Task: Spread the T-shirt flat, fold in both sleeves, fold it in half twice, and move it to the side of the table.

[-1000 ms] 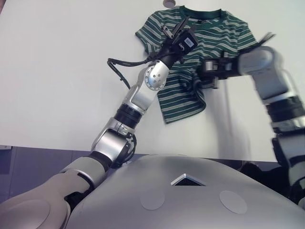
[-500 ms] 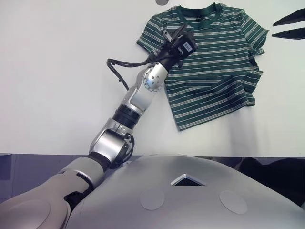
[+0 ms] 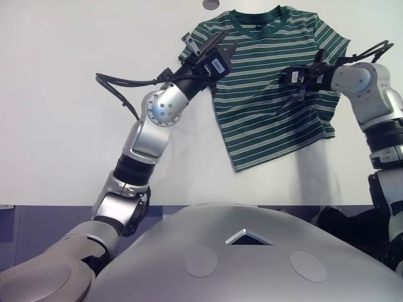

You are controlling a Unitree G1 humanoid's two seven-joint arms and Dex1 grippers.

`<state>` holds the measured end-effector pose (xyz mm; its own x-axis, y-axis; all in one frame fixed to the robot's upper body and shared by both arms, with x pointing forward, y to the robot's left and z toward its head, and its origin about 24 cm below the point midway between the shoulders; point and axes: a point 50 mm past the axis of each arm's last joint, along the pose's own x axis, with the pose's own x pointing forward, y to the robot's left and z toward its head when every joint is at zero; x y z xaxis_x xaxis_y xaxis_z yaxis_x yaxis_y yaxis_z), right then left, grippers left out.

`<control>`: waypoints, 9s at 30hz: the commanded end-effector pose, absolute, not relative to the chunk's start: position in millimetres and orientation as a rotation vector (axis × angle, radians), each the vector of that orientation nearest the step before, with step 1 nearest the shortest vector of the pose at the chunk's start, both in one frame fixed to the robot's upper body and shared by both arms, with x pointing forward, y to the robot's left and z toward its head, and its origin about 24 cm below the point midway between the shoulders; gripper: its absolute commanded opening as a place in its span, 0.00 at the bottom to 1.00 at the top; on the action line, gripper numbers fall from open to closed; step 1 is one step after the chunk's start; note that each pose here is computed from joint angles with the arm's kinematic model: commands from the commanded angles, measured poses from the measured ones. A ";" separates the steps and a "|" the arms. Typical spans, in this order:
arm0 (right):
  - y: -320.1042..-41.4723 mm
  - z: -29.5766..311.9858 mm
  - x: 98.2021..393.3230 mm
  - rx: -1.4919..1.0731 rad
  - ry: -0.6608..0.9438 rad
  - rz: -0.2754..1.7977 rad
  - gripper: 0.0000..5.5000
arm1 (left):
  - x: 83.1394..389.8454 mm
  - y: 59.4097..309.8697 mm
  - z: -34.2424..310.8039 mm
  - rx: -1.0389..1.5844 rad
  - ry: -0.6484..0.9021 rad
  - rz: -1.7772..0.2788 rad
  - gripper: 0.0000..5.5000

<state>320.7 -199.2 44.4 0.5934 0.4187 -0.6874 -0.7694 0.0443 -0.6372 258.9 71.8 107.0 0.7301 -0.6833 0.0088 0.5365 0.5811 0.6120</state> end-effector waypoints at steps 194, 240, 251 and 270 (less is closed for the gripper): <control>-217.8 35.1 290.3 -0.075 0.247 -0.208 0.00 | 282.2 101.1 108.6 -0.045 -0.222 -0.057 0.98; -351.8 80.9 99.5 -1.271 0.057 1.375 0.47 | 59.4 191.6 28.3 1.195 -0.007 -1.496 0.98; -292.4 40.1 89.3 -1.192 -0.085 1.540 0.47 | 62.5 174.9 8.5 1.206 0.015 -1.437 0.98; -293.6 37.8 107.7 -1.196 -0.043 1.425 0.00 | 29.3 161.3 -1.8 1.084 0.126 -1.740 0.33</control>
<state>103.8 -289.0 38.4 0.2546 0.7847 -0.5652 -0.6987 -0.2548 -0.6685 79.4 160.1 28.4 0.3008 -0.8365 -0.4581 0.7012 -0.1316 0.7007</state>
